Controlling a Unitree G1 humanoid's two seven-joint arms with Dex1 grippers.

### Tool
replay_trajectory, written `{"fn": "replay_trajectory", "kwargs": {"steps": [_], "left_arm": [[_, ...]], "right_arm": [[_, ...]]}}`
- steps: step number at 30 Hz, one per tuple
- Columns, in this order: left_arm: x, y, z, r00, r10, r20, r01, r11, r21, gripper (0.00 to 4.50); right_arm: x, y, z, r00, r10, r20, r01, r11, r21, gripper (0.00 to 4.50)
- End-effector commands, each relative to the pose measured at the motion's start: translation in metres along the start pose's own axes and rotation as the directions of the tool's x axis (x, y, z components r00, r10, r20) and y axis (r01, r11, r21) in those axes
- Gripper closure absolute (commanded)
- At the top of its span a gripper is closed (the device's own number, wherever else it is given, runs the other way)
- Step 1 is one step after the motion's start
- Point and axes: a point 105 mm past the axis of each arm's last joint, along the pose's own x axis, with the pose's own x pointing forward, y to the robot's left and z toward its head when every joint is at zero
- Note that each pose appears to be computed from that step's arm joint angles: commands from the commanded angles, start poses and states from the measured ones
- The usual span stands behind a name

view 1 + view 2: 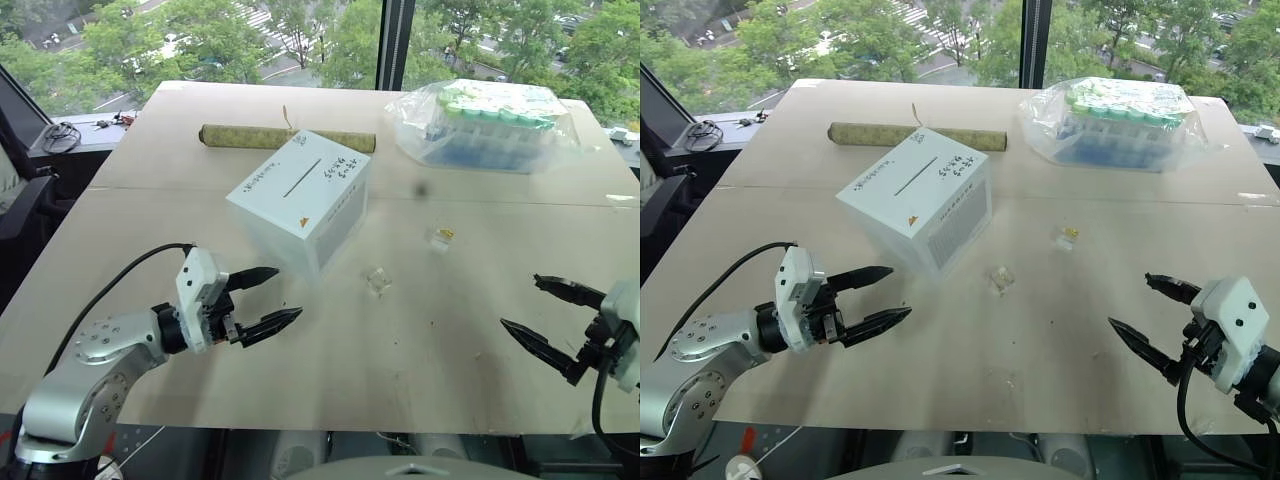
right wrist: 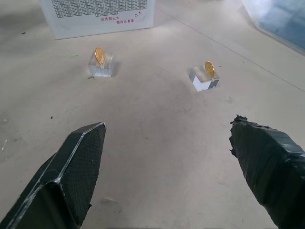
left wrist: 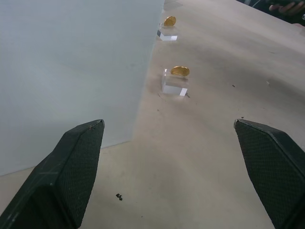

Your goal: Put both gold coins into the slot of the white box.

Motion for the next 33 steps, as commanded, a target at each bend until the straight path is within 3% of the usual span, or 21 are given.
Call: {"fn": "replay_trajectory", "kwargs": {"steps": [1, 11, 15, 19, 22, 33], "left_arm": [[0.001, -0.004, 0.009, 0.999, -0.034, 0.018, 0.033, 0.998, 0.046, 0.04], [0.009, -0.021, 0.029, 0.982, -0.167, 0.09, 0.156, 0.98, 0.122, 0.04], [0.009, -0.026, 0.031, 0.976, -0.201, 0.082, 0.189, 0.973, 0.134, 0.0], [0.01, -0.028, 0.034, 0.975, -0.206, 0.088, 0.192, 0.971, 0.144, 0.0], [0.011, -0.03, 0.036, 0.974, -0.204, 0.097, 0.189, 0.971, 0.147, 0.0], [0.009, -0.034, 0.035, 0.977, -0.187, 0.105, 0.173, 0.976, 0.136, 0.0]], "right_arm": [[0.009, -0.004, 0.006, 1.0, -0.016, -0.005, 0.015, 1.0, -0.028, 0.0], [0.078, -0.034, 0.016, 1.0, 0.009, -0.019, -0.008, 0.997, 0.075, 0.0], [0.107, -0.05, 0.015, 0.997, -0.015, -0.075, 0.016, 1.0, 0.012, 1.21], [0.128, -0.064, 0.014, 0.995, -0.023, -0.099, 0.022, 1.0, -0.01, 1.21], [0.139, -0.07, 0.013, 0.993, -0.01, -0.116, 0.006, 0.999, -0.039, 1.89], [0.156, -0.071, 0.014, 0.991, 0.058, -0.12, -0.066, 0.996, -0.064, 1.89]]}}
